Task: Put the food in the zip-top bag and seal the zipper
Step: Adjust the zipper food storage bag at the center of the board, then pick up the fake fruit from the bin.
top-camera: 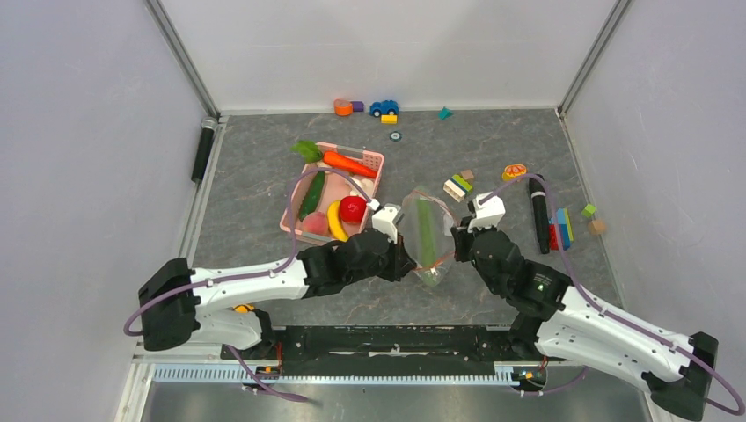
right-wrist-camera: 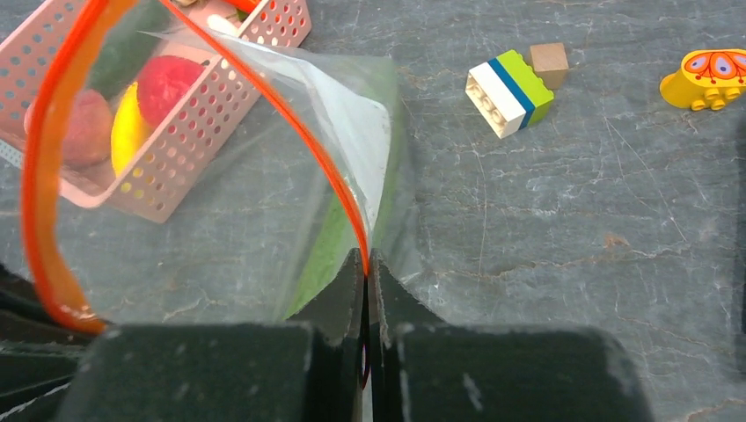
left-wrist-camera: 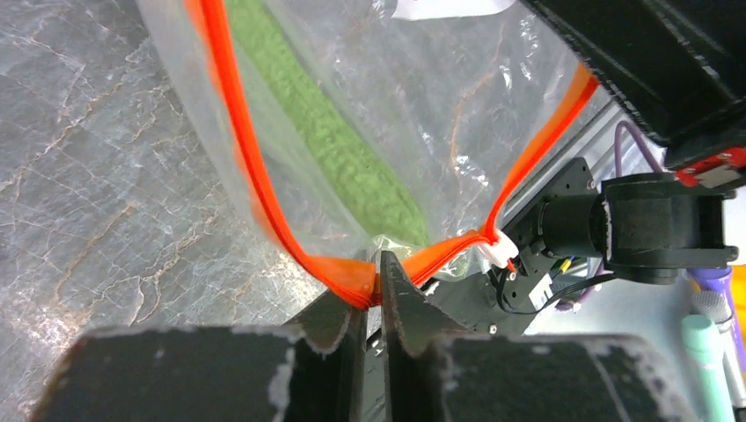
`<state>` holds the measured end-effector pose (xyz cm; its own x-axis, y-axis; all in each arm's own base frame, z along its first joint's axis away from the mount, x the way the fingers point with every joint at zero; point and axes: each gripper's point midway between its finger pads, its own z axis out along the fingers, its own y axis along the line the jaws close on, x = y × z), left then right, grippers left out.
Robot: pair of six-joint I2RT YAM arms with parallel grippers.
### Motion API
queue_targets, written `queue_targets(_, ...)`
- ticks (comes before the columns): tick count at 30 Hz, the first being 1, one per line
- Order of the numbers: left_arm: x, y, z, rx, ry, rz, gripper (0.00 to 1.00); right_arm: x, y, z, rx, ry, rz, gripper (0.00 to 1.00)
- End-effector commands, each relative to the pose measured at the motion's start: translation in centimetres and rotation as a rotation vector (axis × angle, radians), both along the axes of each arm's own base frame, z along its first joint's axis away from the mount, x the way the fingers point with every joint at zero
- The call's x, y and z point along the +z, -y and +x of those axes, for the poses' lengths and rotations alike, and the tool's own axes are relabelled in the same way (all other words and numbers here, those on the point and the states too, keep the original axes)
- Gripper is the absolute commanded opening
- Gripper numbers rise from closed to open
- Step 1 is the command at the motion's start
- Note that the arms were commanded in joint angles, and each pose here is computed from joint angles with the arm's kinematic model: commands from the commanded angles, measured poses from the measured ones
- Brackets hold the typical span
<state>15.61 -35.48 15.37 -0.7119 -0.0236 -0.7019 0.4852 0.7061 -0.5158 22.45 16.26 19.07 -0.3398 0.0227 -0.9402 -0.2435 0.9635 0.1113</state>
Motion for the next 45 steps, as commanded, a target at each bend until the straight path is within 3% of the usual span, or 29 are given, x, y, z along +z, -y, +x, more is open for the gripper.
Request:
queue_targets(1, 0.9, 1.4, 0.2, -0.084, 0.039, -0.011, 0.22, 0.3, 0.3, -0.7, 0.045, 0.002, -0.025, 0.00)
queue_targets(3, 1.0, 1.5, 0.0, -0.106, 0.042, -0.010, 0.40, -0.5, 0.3, -0.6, 0.051, 0.005, -0.045, 0.00)
queue_targets(5, 1.1, 1.3, -0.2, -0.118, 0.045, -0.003, 0.79, -1.3, 0.1, -0.4, 0.056, 0.008, -0.049, 0.00)
queue_targets(7, 1.4, 0.5, -0.4, -0.114, 0.047, 0.012, 0.99, -1.6, -0.4, -0.3, 0.071, 0.010, -0.040, 0.00)
queue_targets(12, 2.7, -1.9, -1.2, -0.105, 0.053, 0.024, 1.00, -1.5, -2.1, -0.2, 0.130, 0.026, -0.009, 0.00)
queue_targets(15, 3.4, -4.7, -0.4, -0.011, 0.073, 0.091, 1.00, -1.2, -2.8, -0.2, 0.164, 0.051, 0.010, 0.00)
queue_targets(21, 4.0, -11.5, 3.8, 0.326, 0.083, 0.216, 1.00, -1.1, -3.8, -0.5, 0.212, 0.061, 0.047, 0.00)
queue_targets(25, 2.7, -14.4, 7.1, 0.456, -0.006, 0.219, 1.00, -0.4, -5.4, -1.2, 0.285, 0.073, 0.128, 0.00)
queue_targets(31, 2.6, -17.7, 12.1, 0.640, 0.002, 0.229, 1.00, -1.4, -5.7, -1.2, 0.282, 0.037, 0.133, 0.00)
queue_targets(35, 2.6, -19.0, 14.2, 0.675, 0.001, 0.274, 1.00, -2.3, -5.6, -1.0, 0.264, 0.014, 0.109, 0.00)
queue_targets(45, -0.2, -17.4, 16.6, 0.542, -0.044, 0.286, 1.00, -3.3, -5.0, -0.8, 0.239, 0.002, 0.066, 0.00)
